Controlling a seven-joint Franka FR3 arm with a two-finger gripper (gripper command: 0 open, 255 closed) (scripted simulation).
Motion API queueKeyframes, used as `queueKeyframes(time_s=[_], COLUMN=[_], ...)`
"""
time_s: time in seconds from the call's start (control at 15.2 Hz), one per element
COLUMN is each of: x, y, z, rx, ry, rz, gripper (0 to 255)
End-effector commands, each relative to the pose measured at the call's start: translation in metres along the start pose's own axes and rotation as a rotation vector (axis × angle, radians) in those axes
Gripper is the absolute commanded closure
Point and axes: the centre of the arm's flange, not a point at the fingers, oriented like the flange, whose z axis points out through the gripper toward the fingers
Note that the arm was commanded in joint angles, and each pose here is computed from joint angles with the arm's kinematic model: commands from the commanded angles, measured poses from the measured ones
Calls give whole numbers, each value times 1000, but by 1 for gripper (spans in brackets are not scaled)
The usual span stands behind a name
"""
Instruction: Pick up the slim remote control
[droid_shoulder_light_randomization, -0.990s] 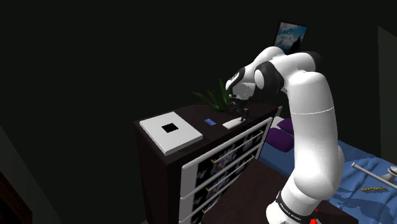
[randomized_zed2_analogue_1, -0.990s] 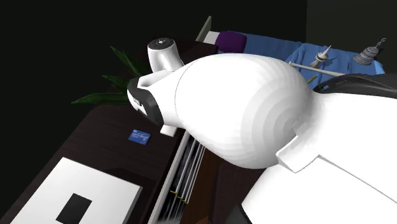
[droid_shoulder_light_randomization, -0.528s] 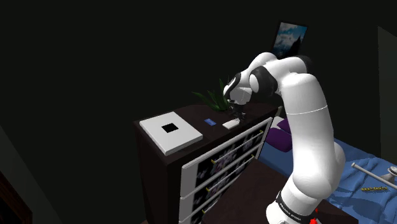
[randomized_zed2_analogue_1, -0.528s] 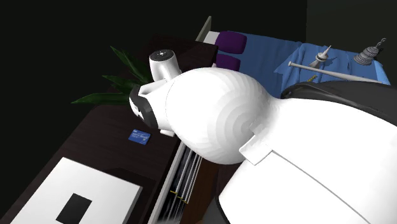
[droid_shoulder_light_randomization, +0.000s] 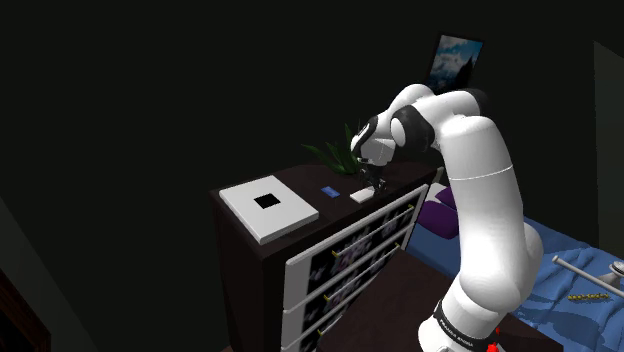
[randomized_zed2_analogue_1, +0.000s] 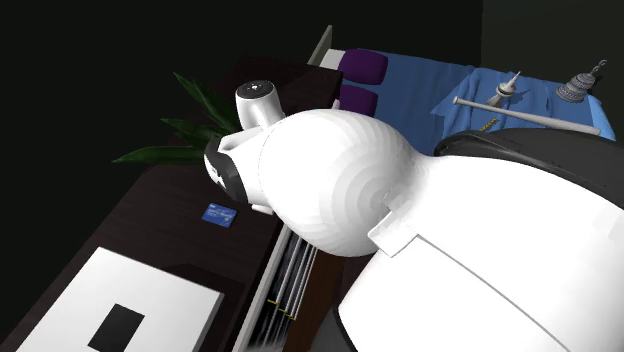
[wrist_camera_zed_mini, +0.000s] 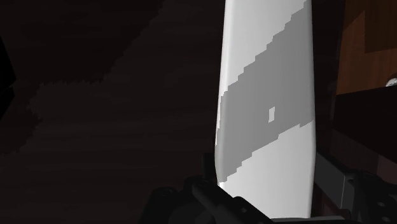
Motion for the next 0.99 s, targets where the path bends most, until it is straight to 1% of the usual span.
queueKeyframes(time_s=[0.0,0.2,0.92], x=[0,0,0], y=[0,0,1], z=[0,0,-58], rx=[0,0,0], ry=[0,0,0], rz=[0,0,0], gripper=[255,255,255])
